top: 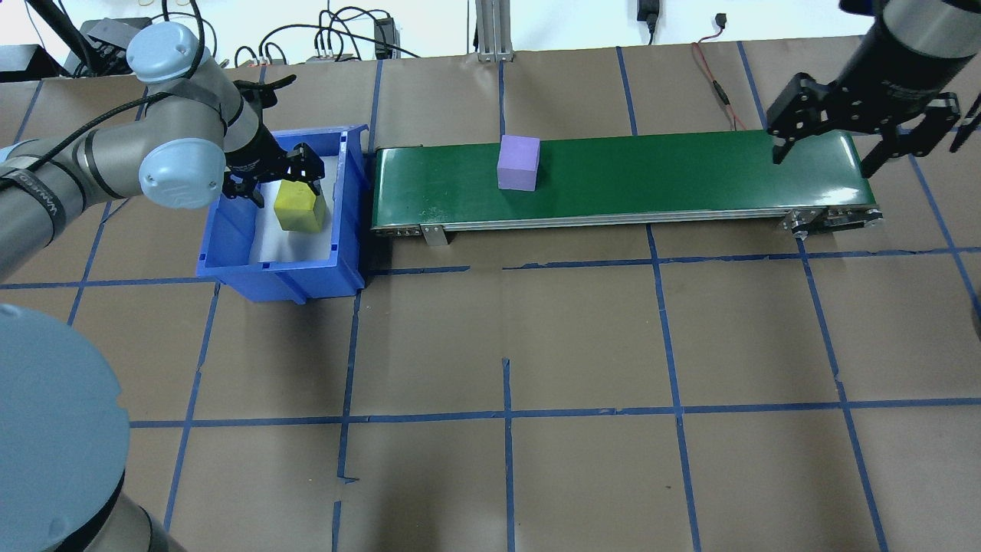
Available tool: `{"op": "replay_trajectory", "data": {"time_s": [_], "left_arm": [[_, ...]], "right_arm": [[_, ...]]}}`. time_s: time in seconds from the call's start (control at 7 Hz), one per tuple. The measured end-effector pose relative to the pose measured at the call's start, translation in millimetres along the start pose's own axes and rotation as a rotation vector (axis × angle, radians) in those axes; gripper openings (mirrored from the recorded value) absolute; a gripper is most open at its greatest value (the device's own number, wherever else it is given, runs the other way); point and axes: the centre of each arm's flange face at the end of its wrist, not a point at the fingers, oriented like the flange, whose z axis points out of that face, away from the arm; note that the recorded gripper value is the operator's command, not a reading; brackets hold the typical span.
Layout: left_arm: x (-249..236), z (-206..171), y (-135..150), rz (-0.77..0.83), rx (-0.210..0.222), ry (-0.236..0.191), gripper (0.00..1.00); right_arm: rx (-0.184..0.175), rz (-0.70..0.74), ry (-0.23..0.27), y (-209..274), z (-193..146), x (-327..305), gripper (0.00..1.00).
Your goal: Move block left to right into plate
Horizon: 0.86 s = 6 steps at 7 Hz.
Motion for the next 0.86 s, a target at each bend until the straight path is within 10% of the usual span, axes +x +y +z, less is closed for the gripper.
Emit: {"op": "replay_trajectory", "data": {"time_s": [0.71, 0.86], "left_arm": [[1, -1, 16, 0.001, -0.024, 0.005, 0.99], [1, 19, 23, 0.004, -0.059, 0.012, 0.57]], "right_arm": [[0.037, -0.038, -0.044, -35, 5, 47, 1.0], [0.043, -0.034, -0.088, -56, 20, 50, 1.0]]}}
